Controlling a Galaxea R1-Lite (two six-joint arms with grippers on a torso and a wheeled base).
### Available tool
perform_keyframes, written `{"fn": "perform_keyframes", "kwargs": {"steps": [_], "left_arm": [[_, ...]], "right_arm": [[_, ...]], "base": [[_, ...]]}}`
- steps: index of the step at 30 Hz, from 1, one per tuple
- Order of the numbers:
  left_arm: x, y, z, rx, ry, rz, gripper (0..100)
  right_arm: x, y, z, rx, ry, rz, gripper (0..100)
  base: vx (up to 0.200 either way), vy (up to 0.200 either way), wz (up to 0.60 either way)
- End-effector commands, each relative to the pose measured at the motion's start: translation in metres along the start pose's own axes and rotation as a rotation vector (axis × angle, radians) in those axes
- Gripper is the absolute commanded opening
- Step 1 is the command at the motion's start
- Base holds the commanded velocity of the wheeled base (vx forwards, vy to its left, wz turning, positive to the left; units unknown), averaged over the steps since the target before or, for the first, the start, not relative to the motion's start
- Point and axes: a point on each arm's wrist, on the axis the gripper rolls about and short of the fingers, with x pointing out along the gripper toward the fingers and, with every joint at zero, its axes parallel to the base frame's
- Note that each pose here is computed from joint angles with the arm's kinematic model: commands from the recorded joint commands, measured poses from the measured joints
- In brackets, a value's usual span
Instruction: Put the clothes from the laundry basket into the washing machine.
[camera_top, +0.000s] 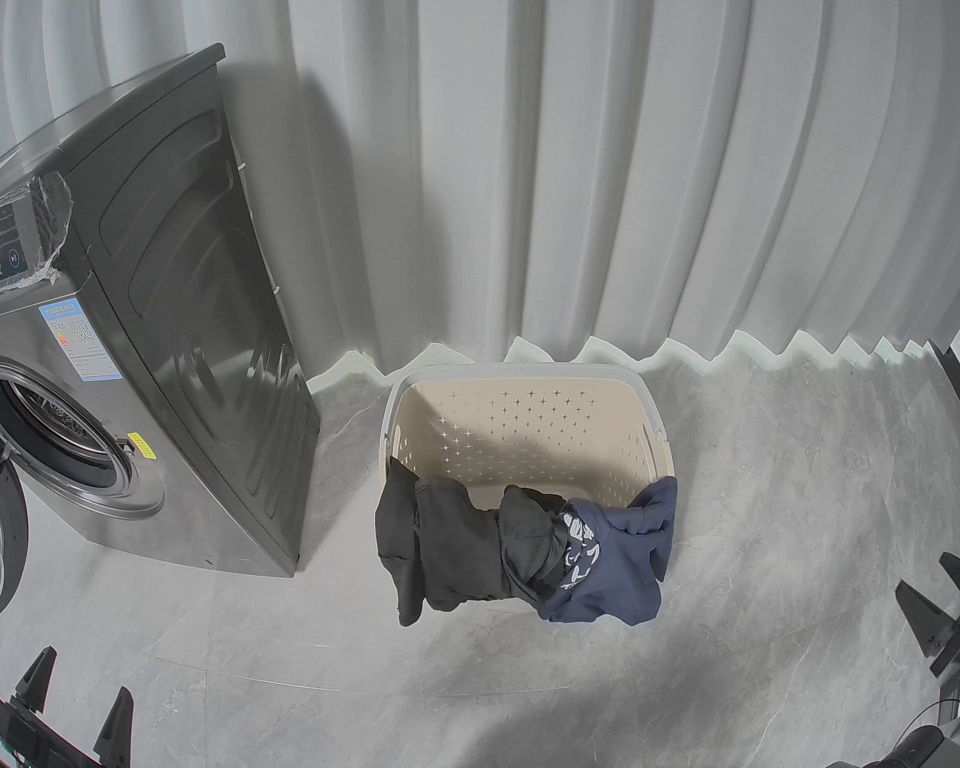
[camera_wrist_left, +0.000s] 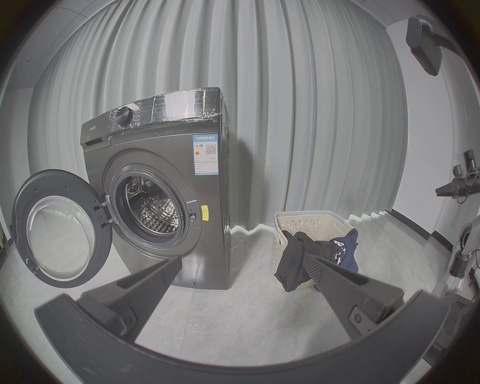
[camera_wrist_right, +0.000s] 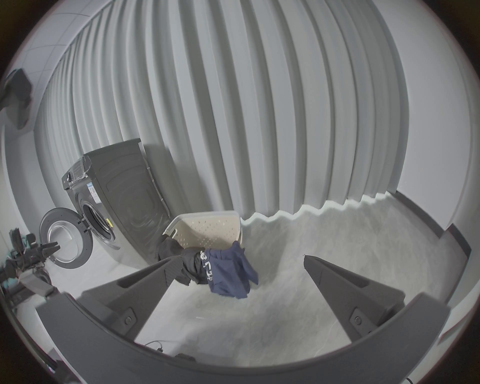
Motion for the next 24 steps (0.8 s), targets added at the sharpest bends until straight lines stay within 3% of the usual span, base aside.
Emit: {"fn": "perform_keyframes", "kwargs": {"steps": [1,9,17,24], "left_arm": [[0.000,0.000,-0.005,0.000,-0.002,0.000,100],[0.000,0.000,-0.005,0.000,-0.002,0.000,100],[0.000,0.000,-0.005,0.000,-0.002,0.000,100],[0.000,0.000,-0.005,0.000,-0.002,0.000,100]], "right_arm": [[0.084,0.003,-0.007,0.055,0.313,0.030,100],[0.114,0.007,-0.013,0.022,0.394,0.051,100],[0.150,0.015,-0.020,0.043,0.463,0.061,100],[0.182,0.021,-0.039,0.035,0.516,0.077,100]], "base": [[0.000,0.000,0.00],[0.000,0.000,0.00],[0.000,0.000,0.00],[0.000,0.000,0.00]]}}
